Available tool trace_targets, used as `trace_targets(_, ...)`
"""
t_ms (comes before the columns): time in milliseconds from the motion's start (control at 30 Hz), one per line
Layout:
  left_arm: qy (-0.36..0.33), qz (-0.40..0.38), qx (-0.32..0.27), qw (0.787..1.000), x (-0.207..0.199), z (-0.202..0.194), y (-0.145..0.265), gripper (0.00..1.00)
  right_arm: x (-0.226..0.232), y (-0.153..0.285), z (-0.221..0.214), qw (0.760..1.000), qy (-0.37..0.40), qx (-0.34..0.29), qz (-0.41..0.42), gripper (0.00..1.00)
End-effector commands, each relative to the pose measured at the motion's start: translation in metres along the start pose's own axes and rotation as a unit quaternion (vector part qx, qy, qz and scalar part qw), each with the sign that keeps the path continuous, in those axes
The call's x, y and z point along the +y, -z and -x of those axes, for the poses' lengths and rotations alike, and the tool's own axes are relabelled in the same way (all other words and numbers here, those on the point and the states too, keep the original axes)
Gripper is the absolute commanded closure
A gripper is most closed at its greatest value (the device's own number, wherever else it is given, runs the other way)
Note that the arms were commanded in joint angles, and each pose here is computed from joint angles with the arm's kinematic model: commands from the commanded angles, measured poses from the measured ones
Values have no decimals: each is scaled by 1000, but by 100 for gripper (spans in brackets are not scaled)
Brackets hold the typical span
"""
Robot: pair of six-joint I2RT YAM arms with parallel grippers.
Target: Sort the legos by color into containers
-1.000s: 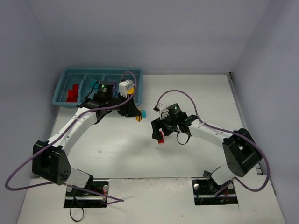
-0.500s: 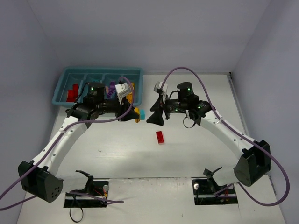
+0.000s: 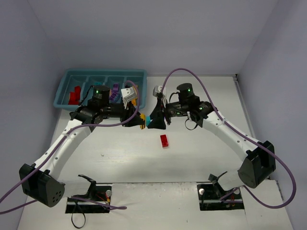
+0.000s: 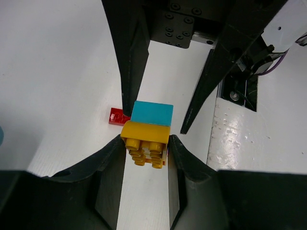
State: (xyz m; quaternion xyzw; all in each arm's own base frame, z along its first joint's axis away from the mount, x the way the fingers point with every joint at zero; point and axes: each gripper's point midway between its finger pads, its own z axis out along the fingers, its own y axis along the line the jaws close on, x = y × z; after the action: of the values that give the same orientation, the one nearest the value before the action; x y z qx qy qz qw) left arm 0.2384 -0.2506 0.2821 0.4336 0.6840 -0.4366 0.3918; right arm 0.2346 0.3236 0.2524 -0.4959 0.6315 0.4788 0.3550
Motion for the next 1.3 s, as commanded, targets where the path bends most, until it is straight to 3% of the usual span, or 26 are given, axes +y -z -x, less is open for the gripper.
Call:
trace_targets(0, -47, -24, -26, 998, -13, 19, 2, 100, 14, 3, 32, 998, 44, -32, 25, 53)
trace_targets(133, -46, -34, -23, 998, -17, 17, -1, 100, 18, 2, 33, 998, 44, -32, 32, 66)
trace_targets(300, -42, -46, -21, 998, -20, 15, -2, 100, 23, 2, 34, 997, 48, -34, 45, 70)
trace_targets(367, -41, -47, -19, 998, -20, 13, -3, 100, 23, 2, 32, 997, 46, -33, 47, 79)
trace_targets(467, -40, -54, -19, 998, -22, 13, -3, 100, 28, 2, 30, 997, 46, -33, 61, 100)
trace_targets(633, -32, -54, -13, 998, -19, 7, -5, 100, 30, 1, 28, 996, 49, -32, 67, 100)
trace_targets(1267, -8, 23, 2, 1000, 19, -10, 12, 100, -16, 32, -33, 997, -8, 0, -79, 100)
